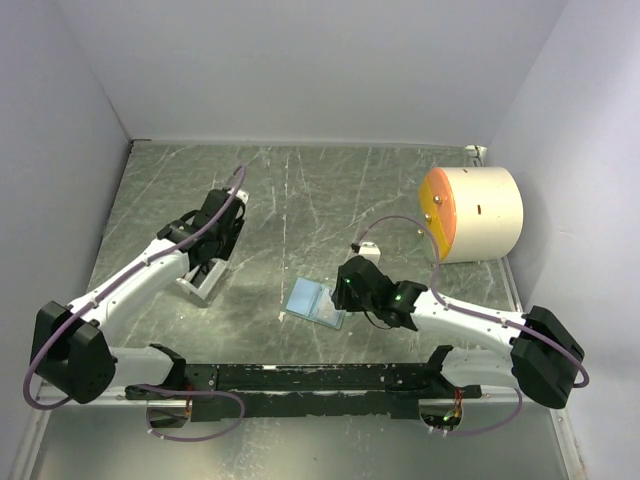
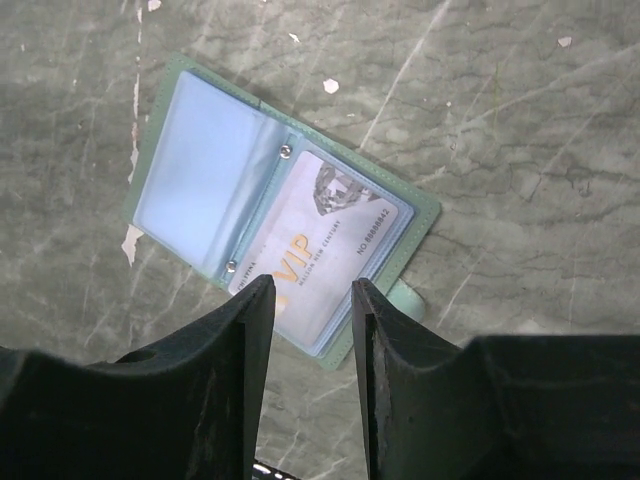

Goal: Put the credit cards into the card holder
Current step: Pick up the credit card from the storage box.

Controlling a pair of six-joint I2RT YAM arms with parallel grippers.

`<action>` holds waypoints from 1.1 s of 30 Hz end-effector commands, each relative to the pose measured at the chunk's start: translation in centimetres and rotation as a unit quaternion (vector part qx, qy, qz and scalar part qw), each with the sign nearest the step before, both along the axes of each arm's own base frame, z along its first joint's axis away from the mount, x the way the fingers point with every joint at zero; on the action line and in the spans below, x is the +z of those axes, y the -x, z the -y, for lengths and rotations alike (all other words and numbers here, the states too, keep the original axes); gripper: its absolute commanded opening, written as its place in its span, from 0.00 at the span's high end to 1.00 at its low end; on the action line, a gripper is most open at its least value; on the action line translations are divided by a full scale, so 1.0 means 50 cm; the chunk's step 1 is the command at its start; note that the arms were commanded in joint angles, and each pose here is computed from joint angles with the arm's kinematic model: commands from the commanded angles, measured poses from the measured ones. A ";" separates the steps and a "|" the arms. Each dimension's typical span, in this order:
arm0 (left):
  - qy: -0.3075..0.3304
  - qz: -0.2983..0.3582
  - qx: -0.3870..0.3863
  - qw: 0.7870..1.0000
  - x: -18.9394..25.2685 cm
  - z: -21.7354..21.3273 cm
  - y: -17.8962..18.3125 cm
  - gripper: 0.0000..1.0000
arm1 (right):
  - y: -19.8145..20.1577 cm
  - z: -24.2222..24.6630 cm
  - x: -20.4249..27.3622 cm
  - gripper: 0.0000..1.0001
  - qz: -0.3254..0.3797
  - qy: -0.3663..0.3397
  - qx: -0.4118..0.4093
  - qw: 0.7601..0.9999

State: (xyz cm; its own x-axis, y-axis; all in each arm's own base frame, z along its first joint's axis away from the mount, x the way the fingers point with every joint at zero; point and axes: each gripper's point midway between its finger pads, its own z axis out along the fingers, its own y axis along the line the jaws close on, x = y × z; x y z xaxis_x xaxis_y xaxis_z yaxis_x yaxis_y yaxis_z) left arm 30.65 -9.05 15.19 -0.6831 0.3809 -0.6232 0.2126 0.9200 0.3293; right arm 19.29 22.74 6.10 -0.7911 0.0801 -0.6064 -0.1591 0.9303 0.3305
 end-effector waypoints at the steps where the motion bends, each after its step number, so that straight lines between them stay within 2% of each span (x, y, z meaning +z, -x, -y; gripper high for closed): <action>1: -0.069 0.016 0.003 0.997 -0.013 -0.070 -0.004 0.41 | -0.017 -0.014 0.032 0.63 0.023 -0.001 0.013 1.000; 9: -0.094 0.024 -0.035 0.995 -0.068 -0.108 0.011 0.40 | -0.016 -0.018 0.035 0.62 0.024 0.000 0.025 0.999; 17: -0.122 0.000 -0.054 0.991 -0.119 -0.138 0.010 0.39 | -0.014 -0.011 0.035 0.62 0.028 -0.001 0.020 0.999; 23: -0.103 0.000 -0.081 0.991 -0.131 -0.133 0.005 0.34 | -0.010 -0.011 0.030 0.62 0.023 -0.010 0.016 1.000; 33: -0.119 -0.029 -0.093 0.988 -0.175 -0.147 0.010 0.31 | -0.013 -0.013 0.038 0.62 0.027 -0.014 0.014 0.999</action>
State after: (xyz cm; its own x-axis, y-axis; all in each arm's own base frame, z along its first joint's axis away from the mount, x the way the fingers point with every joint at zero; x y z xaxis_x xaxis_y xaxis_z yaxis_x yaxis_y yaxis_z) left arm 29.61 -1.39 6.89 -0.6400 0.6170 -0.4579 0.3724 0.7704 0.5175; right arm 19.67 23.22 7.20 -0.7739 0.0491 -0.6314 -0.2057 0.9235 0.3239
